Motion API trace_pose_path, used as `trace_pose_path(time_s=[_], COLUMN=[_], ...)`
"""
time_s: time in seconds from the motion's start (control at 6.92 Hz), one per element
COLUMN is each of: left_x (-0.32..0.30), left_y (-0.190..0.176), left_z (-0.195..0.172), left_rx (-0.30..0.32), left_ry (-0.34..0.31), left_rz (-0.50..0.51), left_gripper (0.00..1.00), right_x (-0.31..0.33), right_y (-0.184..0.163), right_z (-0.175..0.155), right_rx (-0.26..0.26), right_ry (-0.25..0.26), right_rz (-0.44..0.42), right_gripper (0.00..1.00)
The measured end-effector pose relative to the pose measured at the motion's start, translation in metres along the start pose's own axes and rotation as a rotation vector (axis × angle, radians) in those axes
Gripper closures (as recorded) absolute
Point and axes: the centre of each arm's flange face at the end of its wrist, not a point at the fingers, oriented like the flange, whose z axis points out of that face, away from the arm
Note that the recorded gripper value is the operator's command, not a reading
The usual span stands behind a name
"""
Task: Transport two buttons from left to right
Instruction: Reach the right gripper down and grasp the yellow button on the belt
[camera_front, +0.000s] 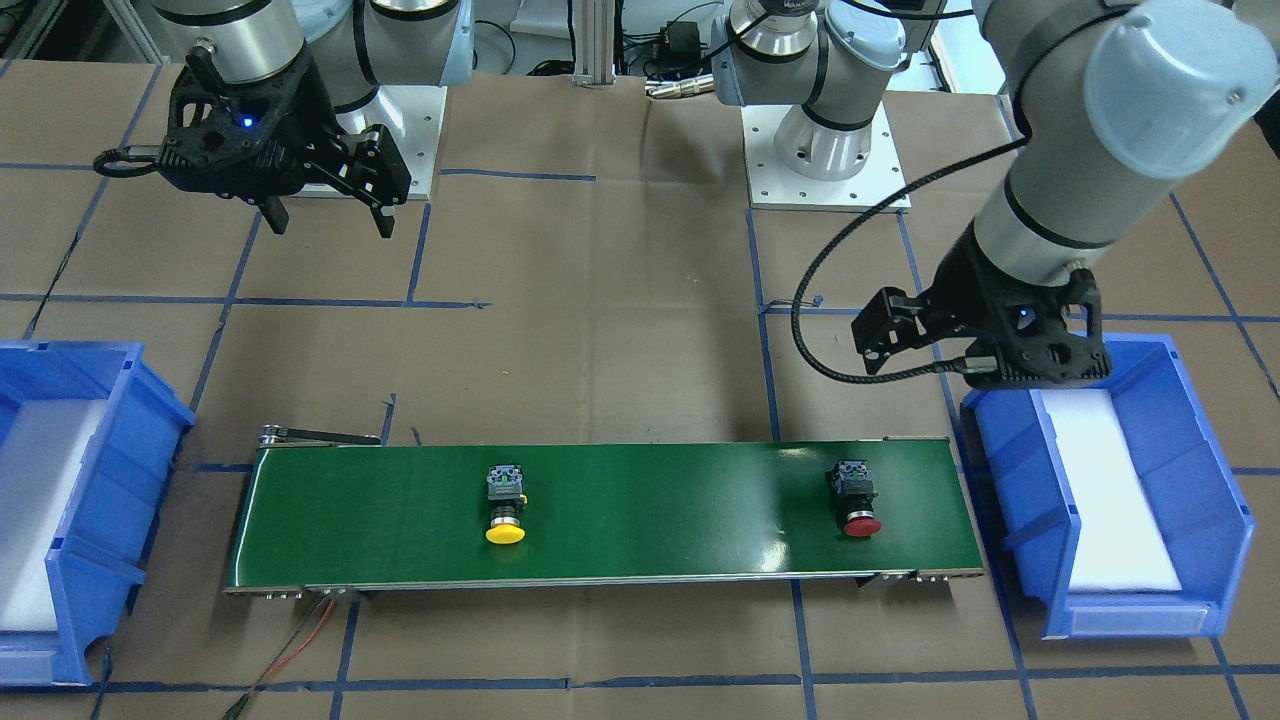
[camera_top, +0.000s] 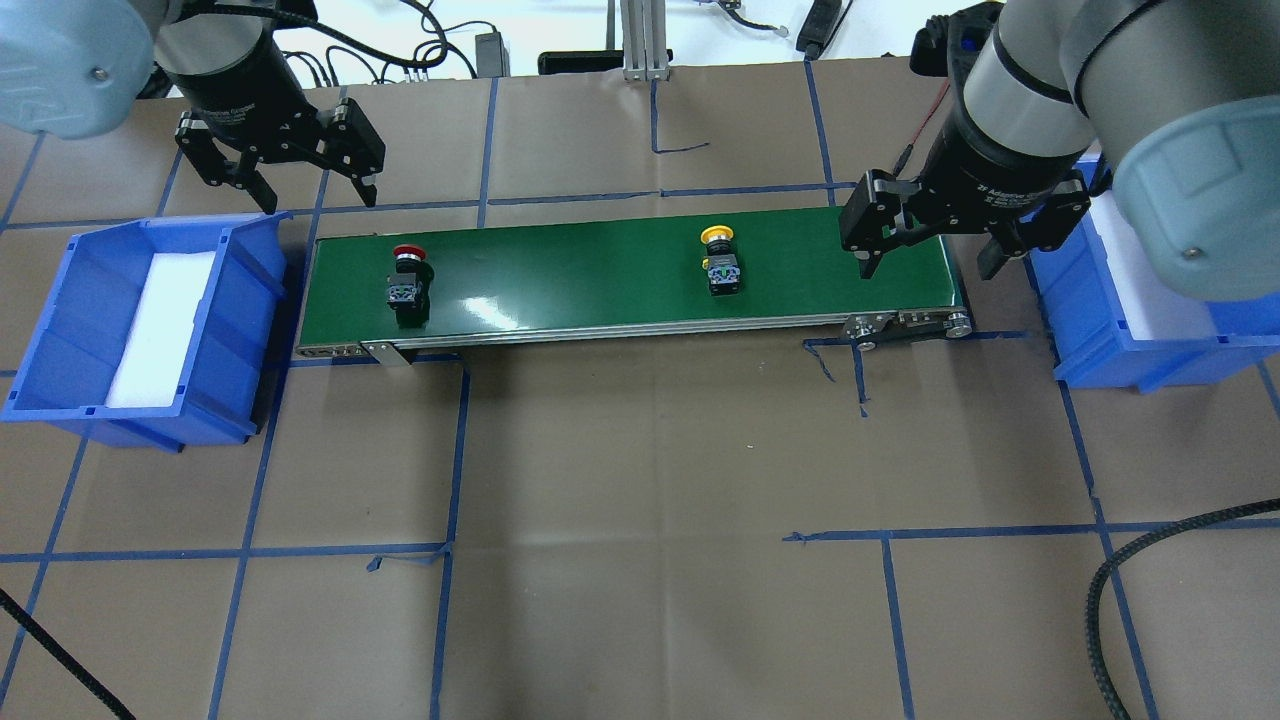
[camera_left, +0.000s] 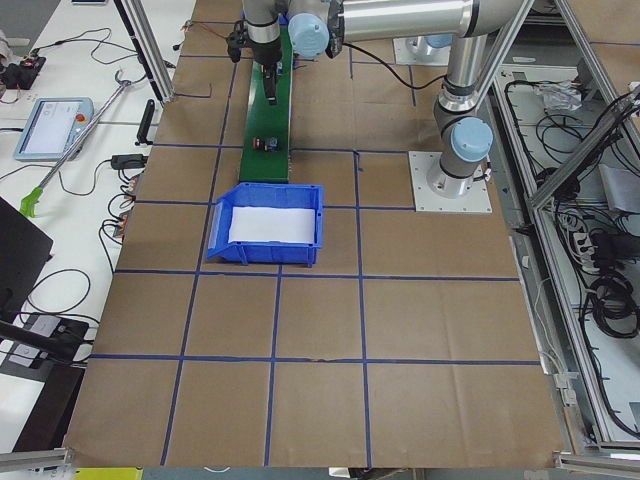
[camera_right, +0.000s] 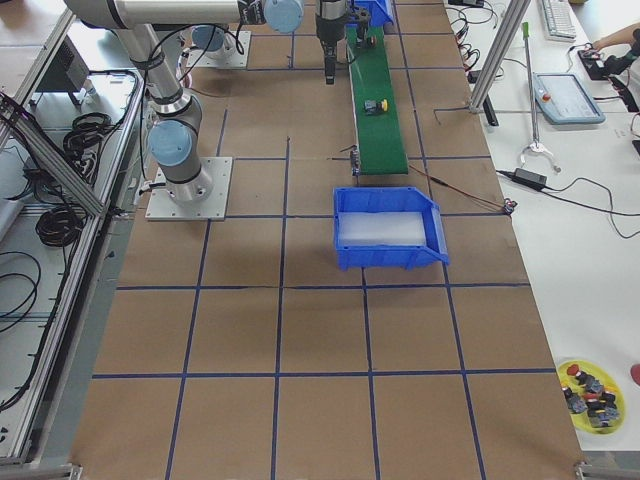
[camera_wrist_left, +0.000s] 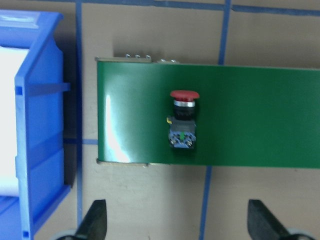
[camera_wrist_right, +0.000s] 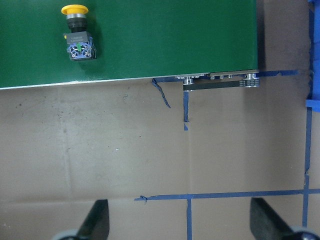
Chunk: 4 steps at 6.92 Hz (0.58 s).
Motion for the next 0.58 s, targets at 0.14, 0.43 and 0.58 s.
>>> trace_pose_path(time_s=[0.14,0.43,0.58], left_x=[0.01,0.013,0.01], left_y=[0.015,0.039,0.044], left_z=[-0.001,0.003,0.0], left_rx=[-0.009,-0.013,-0.002], left_ry=[-0.002,-0.001,0.002], left_rz=[0.012,0.016,0.009], left_gripper=[0.0,0.0,0.0], right_x=[-0.001,-0.004,-0.006], right_y=[-0.016,-0.065,-0.092], right_z=[0.011,0.053,0.068], right_rx=[0.009,0.006,0.009], right_ry=[-0.001,0.0,0.0], right_rz=[-0.002,-0.002,-0.003], right_gripper=[0.0,0.0,0.0])
